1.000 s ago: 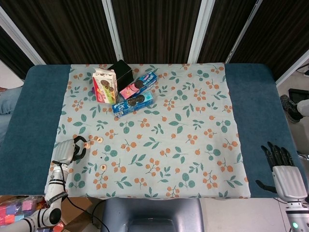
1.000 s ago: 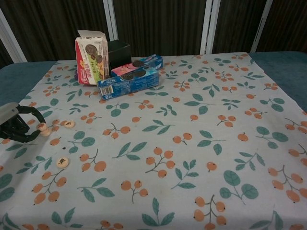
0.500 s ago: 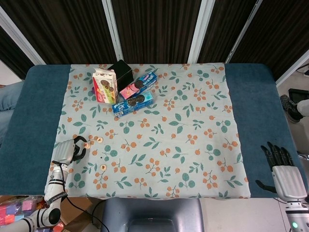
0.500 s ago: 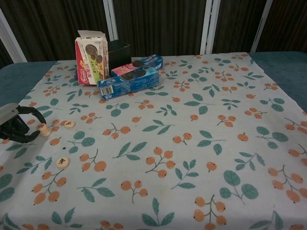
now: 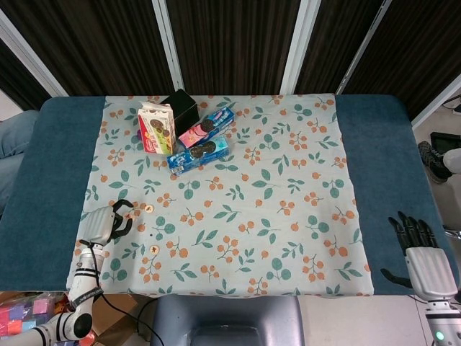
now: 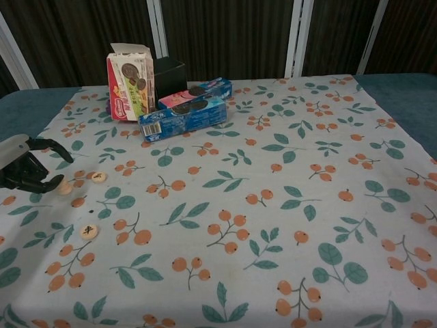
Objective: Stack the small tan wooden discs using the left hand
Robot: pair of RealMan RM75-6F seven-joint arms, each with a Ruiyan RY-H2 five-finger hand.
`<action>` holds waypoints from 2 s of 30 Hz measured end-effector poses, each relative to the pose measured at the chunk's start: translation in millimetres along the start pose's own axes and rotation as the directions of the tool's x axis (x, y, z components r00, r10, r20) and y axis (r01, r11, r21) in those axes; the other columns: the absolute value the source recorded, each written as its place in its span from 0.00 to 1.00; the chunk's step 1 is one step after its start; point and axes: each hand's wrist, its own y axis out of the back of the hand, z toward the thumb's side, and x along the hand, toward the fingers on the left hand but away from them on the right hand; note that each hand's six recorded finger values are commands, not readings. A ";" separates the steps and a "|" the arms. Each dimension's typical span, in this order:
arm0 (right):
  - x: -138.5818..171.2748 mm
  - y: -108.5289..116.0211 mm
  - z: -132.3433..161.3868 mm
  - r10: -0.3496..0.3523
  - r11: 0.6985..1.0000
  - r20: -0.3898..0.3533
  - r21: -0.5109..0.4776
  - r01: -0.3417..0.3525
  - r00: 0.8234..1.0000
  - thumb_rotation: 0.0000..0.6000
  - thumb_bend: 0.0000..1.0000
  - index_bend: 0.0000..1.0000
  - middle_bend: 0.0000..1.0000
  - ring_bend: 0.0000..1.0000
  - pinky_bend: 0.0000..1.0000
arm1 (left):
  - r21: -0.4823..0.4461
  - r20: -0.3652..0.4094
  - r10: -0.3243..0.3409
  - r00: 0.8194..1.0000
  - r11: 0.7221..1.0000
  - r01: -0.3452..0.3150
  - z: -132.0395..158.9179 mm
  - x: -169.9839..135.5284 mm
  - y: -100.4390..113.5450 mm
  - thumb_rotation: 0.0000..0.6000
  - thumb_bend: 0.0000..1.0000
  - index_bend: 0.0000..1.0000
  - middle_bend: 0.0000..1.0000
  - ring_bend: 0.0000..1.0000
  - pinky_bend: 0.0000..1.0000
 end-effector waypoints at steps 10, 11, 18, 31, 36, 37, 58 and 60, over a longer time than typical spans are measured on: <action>0.4 1.3 -0.6 -0.003 1.000 -0.002 -0.006 0.003 1.000 1.00 0.19 0.00 0.00 0.00 0.00 | 0.067 0.031 0.021 0.999 0.997 -0.023 34.2 7.7 -9.7 1.00 0.42 0.36 1.00 1.00 1.00; 0.4 1.5 -0.8 -0.003 1.000 -0.002 -0.008 0.003 1.000 1.00 0.19 0.00 0.00 0.00 0.00 | 0.078 0.034 0.021 0.999 0.997 -0.024 36.4 8.8 -10.4 1.00 0.42 0.36 1.00 1.00 1.00; 1.0 1.9 -1.0 0.000 1.000 -0.007 -0.009 -0.001 1.000 1.00 0.19 0.00 0.00 0.00 0.00 | 0.256 0.003 0.020 1.000 0.966 -0.020 54.4 20.6 -11.8 1.00 0.42 0.37 1.00 1.00 1.00; 2.5 3.9 -1.9 -0.005 1.000 -0.009 -0.015 0.004 1.000 1.00 0.19 0.00 0.00 0.00 0.00 | 0.424 -0.107 -0.013 0.994 0.904 0.057 73.1 32.6 -22.7 1.00 0.41 0.36 1.00 1.00 1.00; 2.7 4.5 -2.4 -0.005 1.000 -0.009 -0.018 0.005 1.000 1.00 0.19 0.00 0.00 0.00 0.00 | 0.431 -0.113 -0.016 0.993 0.900 0.064 71.2 33.3 -27.8 1.00 0.41 0.36 1.00 1.00 1.00; 2.8 4.5 -2.3 -0.004 1.000 -0.010 -0.019 0.004 1.000 1.00 0.19 0.00 0.00 0.00 0.00 | 0.431 -0.113 -0.016 0.993 0.900 0.064 70.8 33.6 -28.3 1.00 0.41 0.37 1.00 1.00 1.00; 4.0 7.4 -4.9 -0.010 1.000 -0.004 -0.028 0.009 1.000 1.00 0.19 0.00 0.00 0.00 0.00 | 0.431 -0.123 -0.022 0.992 0.899 0.073 60.9 40.5 -39.4 1.00 0.41 0.42 1.00 1.00 1.00; 4.0 7.1 -4.9 -0.008 1.000 -0.004 -0.027 0.008 1.000 1.00 0.19 0.00 0.00 0.00 0.00 | 0.430 -0.123 -0.022 0.992 0.900 0.073 60.0 40.8 -39.6 1.00 0.41 0.43 1.00 1.00 1.00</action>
